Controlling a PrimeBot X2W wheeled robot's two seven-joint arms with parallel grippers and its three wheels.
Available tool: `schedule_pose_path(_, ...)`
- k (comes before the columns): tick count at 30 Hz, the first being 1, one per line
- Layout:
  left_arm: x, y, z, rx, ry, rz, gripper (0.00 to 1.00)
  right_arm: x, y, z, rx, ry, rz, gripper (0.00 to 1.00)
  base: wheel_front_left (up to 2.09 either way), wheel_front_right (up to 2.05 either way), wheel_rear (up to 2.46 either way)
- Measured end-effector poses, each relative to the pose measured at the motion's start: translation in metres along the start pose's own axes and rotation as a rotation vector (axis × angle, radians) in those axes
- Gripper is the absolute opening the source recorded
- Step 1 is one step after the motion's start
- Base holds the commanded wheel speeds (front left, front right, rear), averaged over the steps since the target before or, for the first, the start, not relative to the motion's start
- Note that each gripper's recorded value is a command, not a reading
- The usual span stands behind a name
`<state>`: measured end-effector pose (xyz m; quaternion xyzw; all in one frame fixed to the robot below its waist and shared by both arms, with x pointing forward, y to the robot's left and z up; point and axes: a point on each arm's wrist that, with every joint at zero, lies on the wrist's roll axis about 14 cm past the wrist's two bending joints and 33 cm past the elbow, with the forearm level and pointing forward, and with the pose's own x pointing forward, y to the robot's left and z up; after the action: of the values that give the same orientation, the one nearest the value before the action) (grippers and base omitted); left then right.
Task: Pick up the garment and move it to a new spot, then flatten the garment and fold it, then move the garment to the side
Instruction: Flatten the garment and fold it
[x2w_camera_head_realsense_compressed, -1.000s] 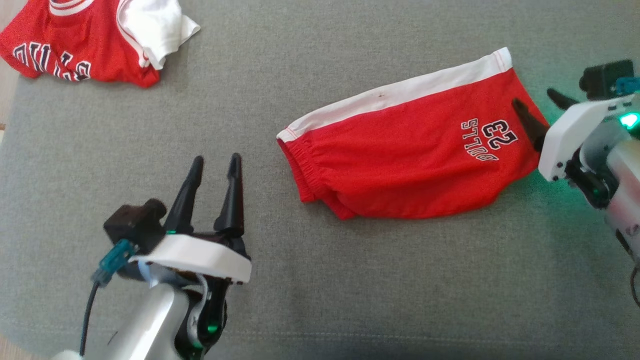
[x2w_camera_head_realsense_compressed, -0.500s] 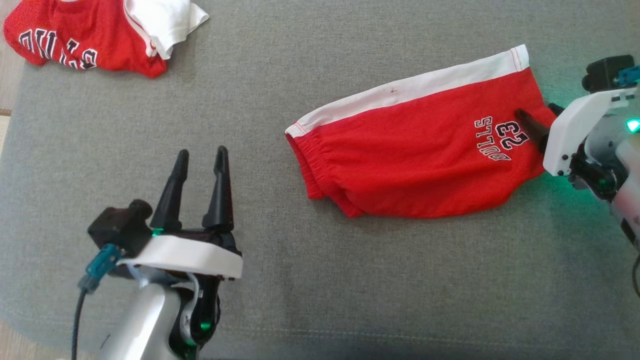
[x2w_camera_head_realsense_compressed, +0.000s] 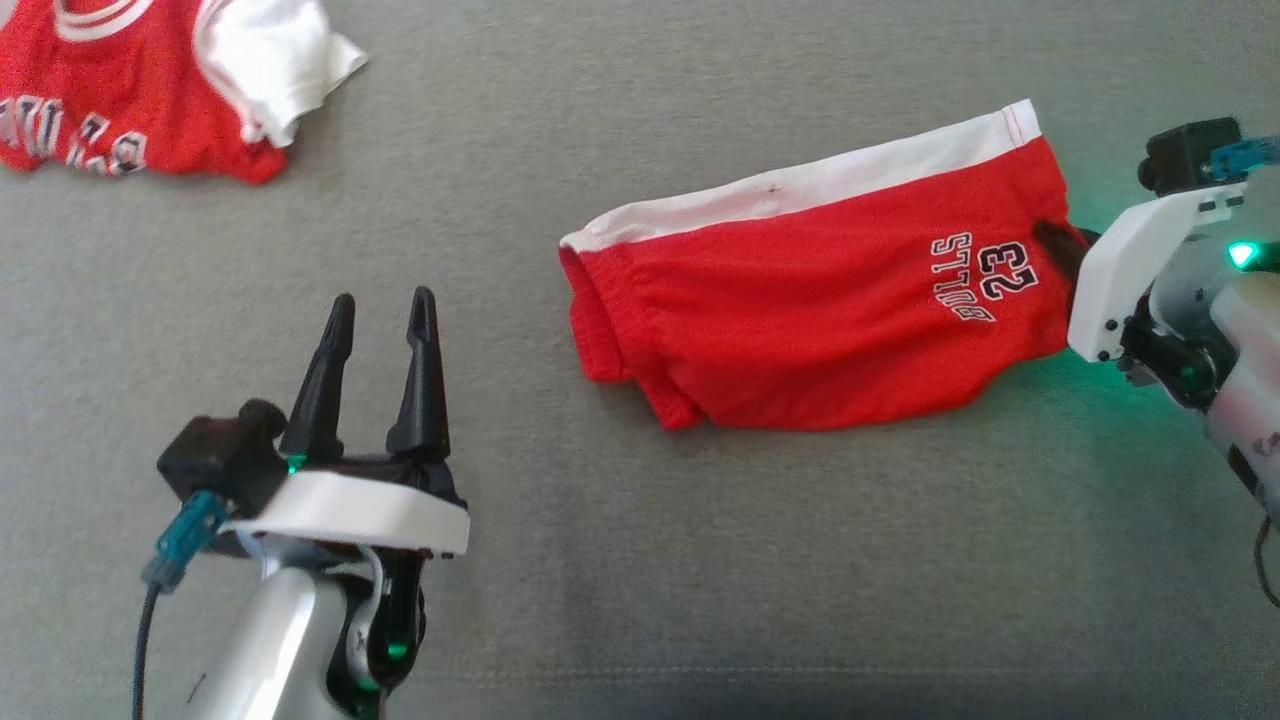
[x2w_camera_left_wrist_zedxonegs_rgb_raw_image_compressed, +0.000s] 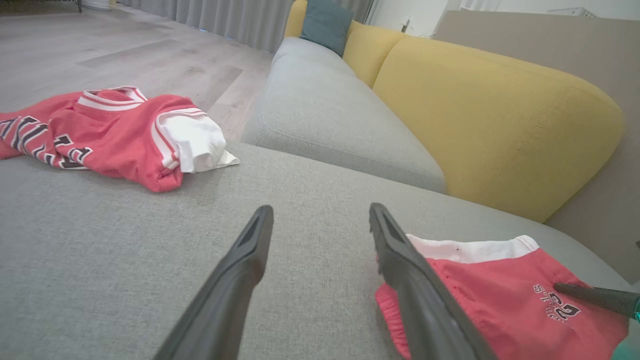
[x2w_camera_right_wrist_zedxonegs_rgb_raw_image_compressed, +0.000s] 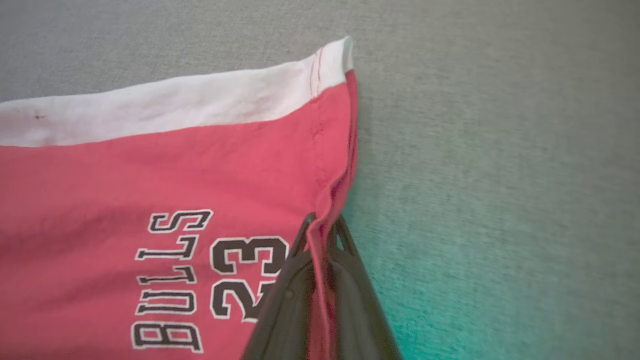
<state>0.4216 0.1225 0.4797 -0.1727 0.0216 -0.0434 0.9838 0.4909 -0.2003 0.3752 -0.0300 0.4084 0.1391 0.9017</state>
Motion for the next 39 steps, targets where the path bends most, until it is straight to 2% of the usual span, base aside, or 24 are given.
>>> schedule_pose_path(4, 0.0, -0.016, -0.01, -0.007, 0.026, -0.046, 1.0, -0.025, -0.029, -0.003, 0.07, -0.066, -0.072, 0.0, 0.0, 0.0, 0.0)
schedule_pose_path(11, 0.009, -0.043, -0.014, -0.016, 0.03, -0.123, 1.0, -0.052, -0.047, -0.033, 0.129, -0.09, -0.127, 0.0, 0.0, 0.0, 0.0)
schedule_pose_path(16, 0.011, -0.056, -0.014, -0.02, 0.03, -0.159, 1.0, -0.061, -0.049, -0.034, 0.157, -0.127, -0.147, 0.0, 0.0, 0.0, 0.0)
schedule_pose_path(23, 0.005, -0.052, -0.008, -0.006, 0.017, -0.149, 1.0, -0.061, -0.039, -0.017, 0.167, -0.189, -0.134, 0.0, 0.0, 0.0, 0.0)
schedule_pose_path(27, -0.007, -0.043, -0.005, -0.002, 0.015, -0.119, 1.0, -0.057, -0.011, 0.006, 0.147, -0.242, -0.065, 0.0, 0.0, 0.0, 0.0)
schedule_pose_path(33, -0.025, -0.039, 0.006, -0.008, -0.013, -0.092, 1.0, -0.055, 0.069, 0.051, 0.08, -0.341, 0.13, 0.0, 0.0, 0.0, 0.0)
schedule_pose_path(39, -0.04, -0.024, 0.014, -0.003, -0.035, -0.04, 1.0, -0.052, 0.138, 0.075, 0.02, -0.376, 0.281, 0.0, 0.0, 0.0, 0.0)
